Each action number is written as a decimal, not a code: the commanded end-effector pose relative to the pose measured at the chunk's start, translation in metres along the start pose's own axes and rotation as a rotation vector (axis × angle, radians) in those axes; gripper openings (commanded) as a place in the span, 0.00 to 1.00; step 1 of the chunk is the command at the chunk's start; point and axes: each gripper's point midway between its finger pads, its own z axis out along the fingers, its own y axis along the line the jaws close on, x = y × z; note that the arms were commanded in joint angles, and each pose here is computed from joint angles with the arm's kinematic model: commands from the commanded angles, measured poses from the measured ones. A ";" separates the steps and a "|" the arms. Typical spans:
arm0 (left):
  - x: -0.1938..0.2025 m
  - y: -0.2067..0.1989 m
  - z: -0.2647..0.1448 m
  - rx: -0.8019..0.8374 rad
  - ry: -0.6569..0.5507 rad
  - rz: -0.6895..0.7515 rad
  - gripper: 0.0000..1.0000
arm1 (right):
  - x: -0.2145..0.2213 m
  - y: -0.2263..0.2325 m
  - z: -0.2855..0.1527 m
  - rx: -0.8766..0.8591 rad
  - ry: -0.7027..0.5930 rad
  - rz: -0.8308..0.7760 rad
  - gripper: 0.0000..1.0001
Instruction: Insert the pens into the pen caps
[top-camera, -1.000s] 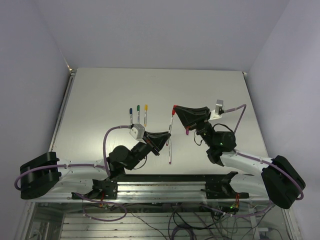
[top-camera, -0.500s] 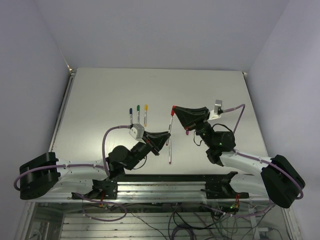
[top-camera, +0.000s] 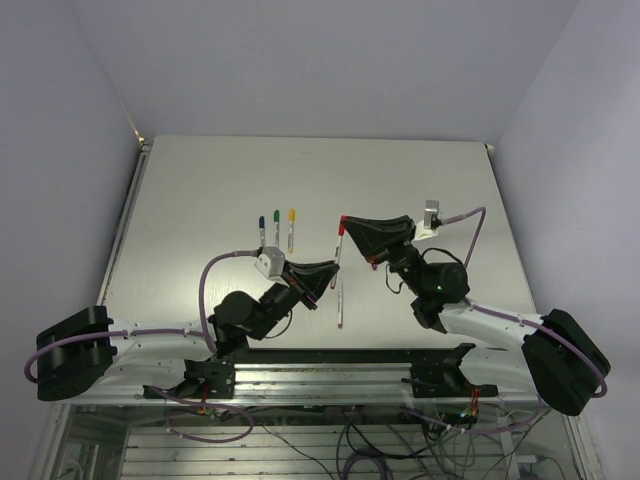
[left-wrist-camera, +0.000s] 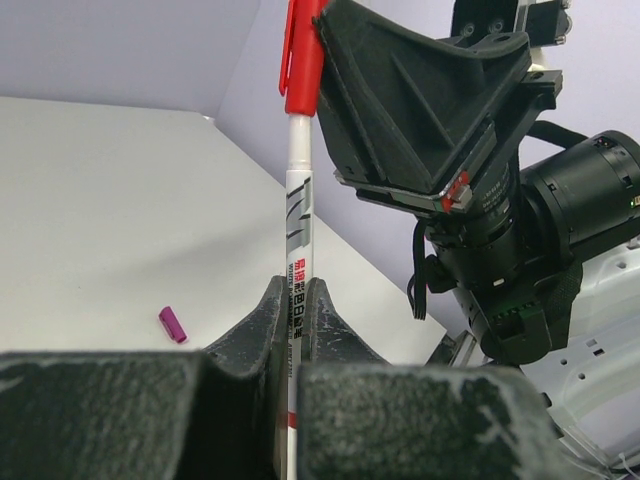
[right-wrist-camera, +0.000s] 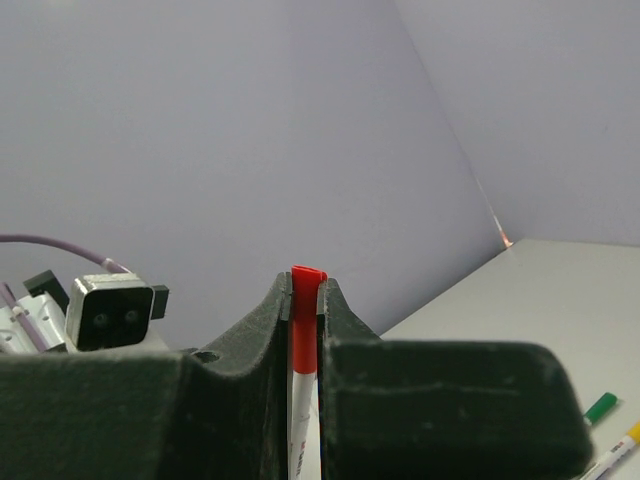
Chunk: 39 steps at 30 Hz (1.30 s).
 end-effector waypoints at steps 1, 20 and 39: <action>-0.017 -0.002 0.001 -0.001 -0.071 -0.014 0.07 | 0.009 0.007 0.002 -0.026 0.036 0.033 0.00; -0.053 0.007 0.009 -0.094 -0.191 0.033 0.07 | 0.092 -0.018 -0.027 0.138 0.423 0.054 0.00; -0.108 0.025 0.013 -0.180 -0.332 0.061 0.07 | 0.156 -0.038 -0.073 0.327 0.668 -0.058 0.00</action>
